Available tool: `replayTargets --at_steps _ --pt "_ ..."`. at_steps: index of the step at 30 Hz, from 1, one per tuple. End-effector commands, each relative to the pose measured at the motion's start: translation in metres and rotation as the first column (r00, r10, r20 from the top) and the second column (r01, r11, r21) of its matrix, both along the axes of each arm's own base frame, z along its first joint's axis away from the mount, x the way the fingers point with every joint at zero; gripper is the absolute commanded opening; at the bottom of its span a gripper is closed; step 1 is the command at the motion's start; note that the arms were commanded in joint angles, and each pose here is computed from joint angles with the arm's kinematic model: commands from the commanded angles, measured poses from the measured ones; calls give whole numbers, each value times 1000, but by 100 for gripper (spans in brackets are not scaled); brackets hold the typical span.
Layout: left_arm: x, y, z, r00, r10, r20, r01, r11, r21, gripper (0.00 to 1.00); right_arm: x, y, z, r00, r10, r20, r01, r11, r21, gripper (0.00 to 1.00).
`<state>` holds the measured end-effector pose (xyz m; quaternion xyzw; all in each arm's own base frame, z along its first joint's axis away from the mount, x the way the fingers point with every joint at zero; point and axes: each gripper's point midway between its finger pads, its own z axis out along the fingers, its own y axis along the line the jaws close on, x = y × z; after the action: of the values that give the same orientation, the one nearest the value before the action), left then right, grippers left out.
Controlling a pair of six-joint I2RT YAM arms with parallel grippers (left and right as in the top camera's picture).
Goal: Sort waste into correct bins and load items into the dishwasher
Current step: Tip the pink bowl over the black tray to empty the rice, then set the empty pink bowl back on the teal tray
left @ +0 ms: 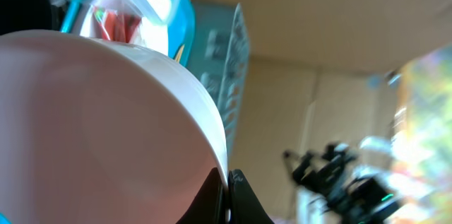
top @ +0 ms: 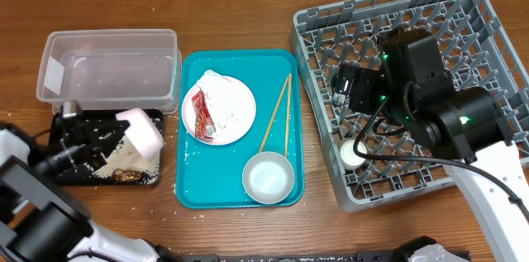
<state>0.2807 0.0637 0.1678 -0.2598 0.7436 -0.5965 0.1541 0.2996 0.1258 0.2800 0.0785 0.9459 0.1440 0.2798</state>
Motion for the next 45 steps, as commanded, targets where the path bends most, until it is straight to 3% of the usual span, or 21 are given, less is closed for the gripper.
replayTargets --at_steps 1,5,9,14,18,22,28,32,37,40,45 --pt "-9 -28 10 991 -128 -37 132 976 171 4 2 0 0 1000 -1 4 1 1000 5 100" --pt "-15 -40 -14 942 -84 -326 226 875 429 4 2 0 0 1000 -1 4 1 1000 5 100" --pt "-15 -111 15 943 -207 -261 320 776 544 4 2 0 0 1000 -1 4 1 1000 5 100" --pt "-12 -155 4 951 -108 -289 302 524 796 4 2 1 1 1000 -1 8 1 1000 7 100" --pt "-10 -209 -8 950 -174 -259 309 416 855 4 2 1 1 1000 -1 7 1 1000 6 100" --pt "-21 -241 -29 930 -195 -311 364 377 852 4 2 1 1 1000 0 6 0 1000 7 100" --pt "-37 -226 -46 908 -78 -412 414 323 851 4 2 1 0 1000 0 4 0 1000 6 100" --pt "-55 -197 -50 881 70 -468 437 261 861 4 1 0 0 1000 -1 0 1 1000 4 100" --pt "-75 -182 -74 848 114 -518 489 209 847 4 1 0 0 1000 -1 1 1 1000 4 100" --pt "-72 -189 -88 857 79 -509 480 237 845 13 1 0 0 1000 -1 1 1 1000 4 100" --pt "-50 -203 -76 895 39 -445 418 276 865 41 1 0 0 1000 0 1 0 1000 4 100"
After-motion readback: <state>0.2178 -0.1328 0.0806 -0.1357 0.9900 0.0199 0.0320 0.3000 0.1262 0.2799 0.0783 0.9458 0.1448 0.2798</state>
